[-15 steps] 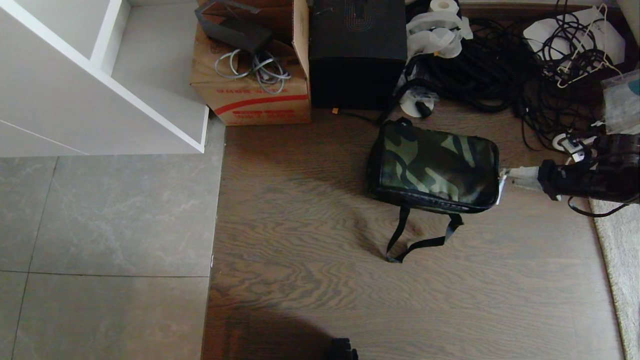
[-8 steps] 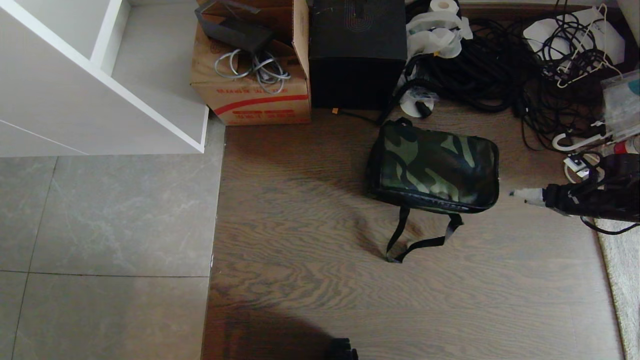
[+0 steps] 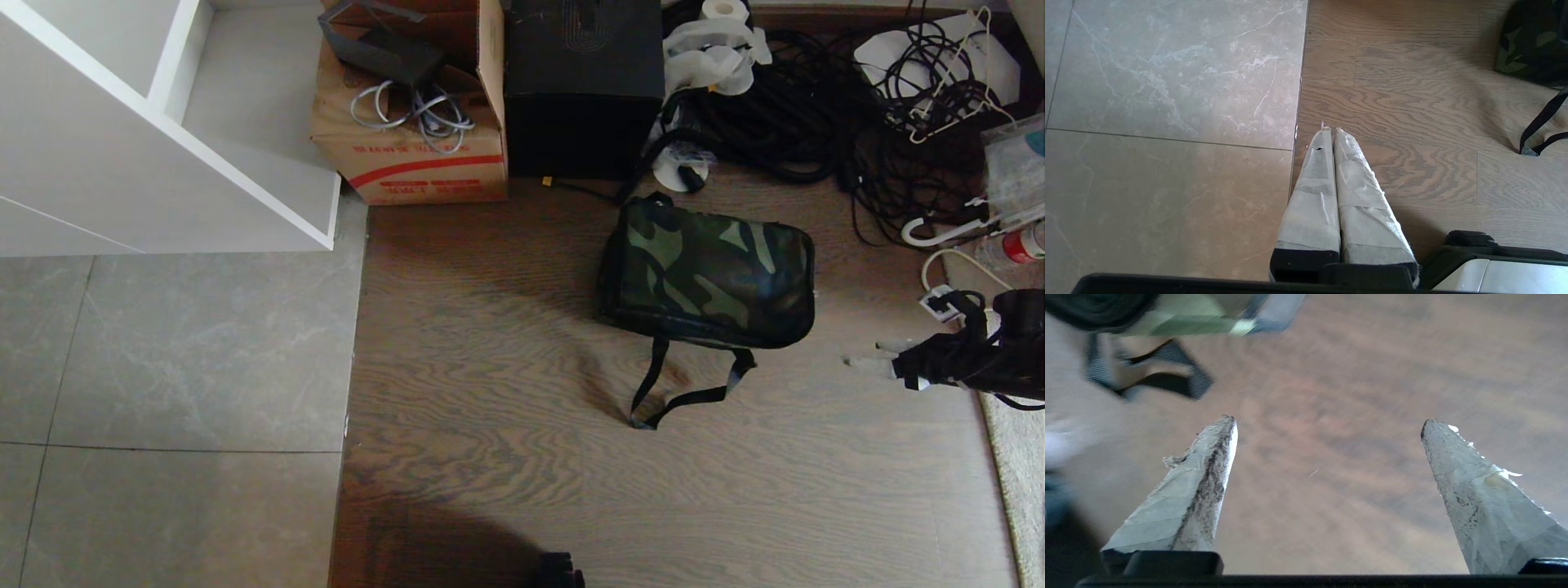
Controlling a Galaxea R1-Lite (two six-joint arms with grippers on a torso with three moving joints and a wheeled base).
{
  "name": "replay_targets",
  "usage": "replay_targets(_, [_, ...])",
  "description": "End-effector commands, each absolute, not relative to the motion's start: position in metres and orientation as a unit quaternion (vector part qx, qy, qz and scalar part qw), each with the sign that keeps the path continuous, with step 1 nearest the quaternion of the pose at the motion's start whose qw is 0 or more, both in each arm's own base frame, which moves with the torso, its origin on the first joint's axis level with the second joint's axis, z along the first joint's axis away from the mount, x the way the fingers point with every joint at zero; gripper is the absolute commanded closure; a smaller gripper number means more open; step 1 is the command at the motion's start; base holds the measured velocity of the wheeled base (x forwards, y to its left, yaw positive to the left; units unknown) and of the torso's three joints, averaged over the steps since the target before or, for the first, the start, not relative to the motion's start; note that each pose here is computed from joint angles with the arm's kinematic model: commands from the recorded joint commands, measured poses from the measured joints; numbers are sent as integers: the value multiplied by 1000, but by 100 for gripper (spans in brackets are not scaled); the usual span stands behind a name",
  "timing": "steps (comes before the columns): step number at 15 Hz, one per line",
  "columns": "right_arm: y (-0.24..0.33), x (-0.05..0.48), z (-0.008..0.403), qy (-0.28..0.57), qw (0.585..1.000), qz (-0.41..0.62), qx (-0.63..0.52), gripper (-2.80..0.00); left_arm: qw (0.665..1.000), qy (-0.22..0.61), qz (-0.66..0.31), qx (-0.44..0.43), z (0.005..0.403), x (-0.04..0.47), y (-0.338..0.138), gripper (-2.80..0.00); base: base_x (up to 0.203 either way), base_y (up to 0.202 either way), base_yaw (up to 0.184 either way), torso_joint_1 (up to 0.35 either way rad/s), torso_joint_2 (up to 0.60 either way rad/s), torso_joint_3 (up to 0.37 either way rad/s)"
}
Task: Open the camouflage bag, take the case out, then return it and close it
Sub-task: Open the top of the storage box
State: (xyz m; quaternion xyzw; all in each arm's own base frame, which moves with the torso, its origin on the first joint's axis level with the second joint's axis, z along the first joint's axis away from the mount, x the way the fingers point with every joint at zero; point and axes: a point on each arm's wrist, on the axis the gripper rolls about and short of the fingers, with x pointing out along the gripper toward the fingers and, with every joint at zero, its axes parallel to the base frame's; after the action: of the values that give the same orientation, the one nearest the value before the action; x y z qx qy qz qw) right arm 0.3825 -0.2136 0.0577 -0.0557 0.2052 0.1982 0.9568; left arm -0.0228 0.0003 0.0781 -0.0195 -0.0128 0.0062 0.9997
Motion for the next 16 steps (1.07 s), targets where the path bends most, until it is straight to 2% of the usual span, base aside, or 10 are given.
replay_targets(1, [-214,391,43,176,960,200,-83,-280,1000,-9,7,-20,76,-22,0,0,0,0,0,0,0,0])
replay_targets(3, [-209,402,37,150,962,204,-101,-280,1000,-9,7,-20,76,-22,0,0,0,0,0,0,0,0])
replay_targets(9, [-185,431,43,93,967,230,-54,-280,1000,-9,7,-20,76,-22,0,0,0,0,0,0,0,0])
replay_targets(16, [-181,461,33,17,963,244,-113,-280,1000,-8,7,-20,76,-22,0,0,0,0,0,0,0,0])
